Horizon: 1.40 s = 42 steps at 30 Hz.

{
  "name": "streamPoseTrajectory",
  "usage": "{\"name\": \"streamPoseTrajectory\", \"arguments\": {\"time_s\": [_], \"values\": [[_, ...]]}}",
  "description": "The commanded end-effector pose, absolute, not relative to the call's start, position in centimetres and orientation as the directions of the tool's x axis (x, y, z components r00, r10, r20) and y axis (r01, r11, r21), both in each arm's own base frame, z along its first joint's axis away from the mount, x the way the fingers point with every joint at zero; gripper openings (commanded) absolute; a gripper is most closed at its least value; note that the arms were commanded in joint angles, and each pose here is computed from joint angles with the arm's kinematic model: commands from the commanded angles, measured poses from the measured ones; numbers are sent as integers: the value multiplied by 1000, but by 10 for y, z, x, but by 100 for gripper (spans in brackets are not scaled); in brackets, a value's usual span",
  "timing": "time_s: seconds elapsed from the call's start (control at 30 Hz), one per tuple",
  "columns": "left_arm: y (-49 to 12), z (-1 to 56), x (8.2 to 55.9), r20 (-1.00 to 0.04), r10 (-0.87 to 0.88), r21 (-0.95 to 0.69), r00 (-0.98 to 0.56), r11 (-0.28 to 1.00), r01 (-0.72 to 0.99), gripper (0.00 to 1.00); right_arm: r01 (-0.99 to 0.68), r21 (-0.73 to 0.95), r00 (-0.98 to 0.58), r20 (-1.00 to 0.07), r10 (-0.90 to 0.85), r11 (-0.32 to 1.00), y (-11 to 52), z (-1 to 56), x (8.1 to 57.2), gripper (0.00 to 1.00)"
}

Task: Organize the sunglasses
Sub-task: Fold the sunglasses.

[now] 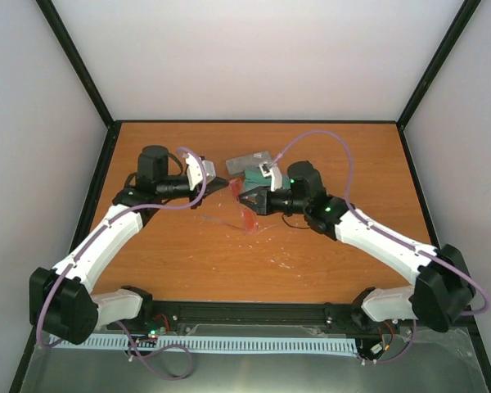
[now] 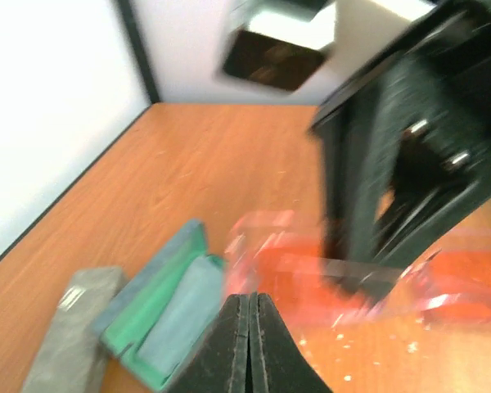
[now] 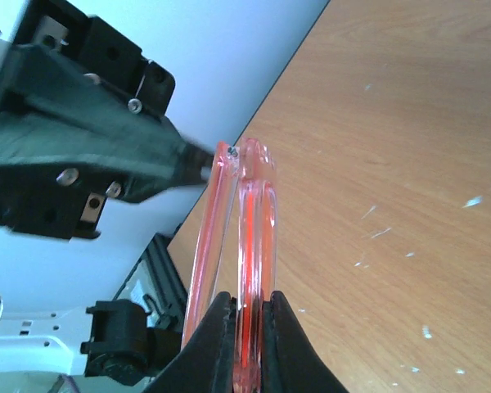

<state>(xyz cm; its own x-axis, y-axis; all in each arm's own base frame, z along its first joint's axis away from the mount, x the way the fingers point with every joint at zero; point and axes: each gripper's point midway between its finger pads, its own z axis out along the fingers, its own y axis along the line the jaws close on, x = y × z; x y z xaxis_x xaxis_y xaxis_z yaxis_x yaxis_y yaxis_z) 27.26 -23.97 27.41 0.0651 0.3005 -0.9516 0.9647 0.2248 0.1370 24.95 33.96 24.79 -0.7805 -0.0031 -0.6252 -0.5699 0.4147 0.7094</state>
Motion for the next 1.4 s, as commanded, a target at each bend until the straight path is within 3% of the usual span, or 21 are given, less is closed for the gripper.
{"name": "streamPoseTrajectory", "arguments": {"time_s": [0.0,0.13,0.23,0.4,0.63,0.77,0.97,1.37], "values": [[-210,293,313,-957,289,147,12,452,880,0,-561,660,-732,-677,73,500,303,264,262,3],[-187,282,329,-952,304,150,-38,570,808,0,-534,663,-700,-695,164,525,270,284,273,3],[-187,275,320,-950,310,136,-48,544,828,1,-468,657,-677,-696,239,591,248,290,290,3],[-207,271,278,-963,265,52,-44,342,938,1,-354,672,-643,-680,352,651,229,285,323,3],[-230,275,228,-977,212,16,4,56,998,1,-339,719,-688,-629,362,606,255,267,353,3],[-242,274,213,-979,201,17,25,-38,999,1,-360,736,-708,-616,346,573,271,266,364,3],[-252,275,226,-982,186,11,24,-75,997,1,-437,747,-745,-613,264,501,300,278,353,3],[-271,306,267,-993,107,35,49,-130,991,1,-464,734,-787,-598,149,496,314,268,314,3]]}}
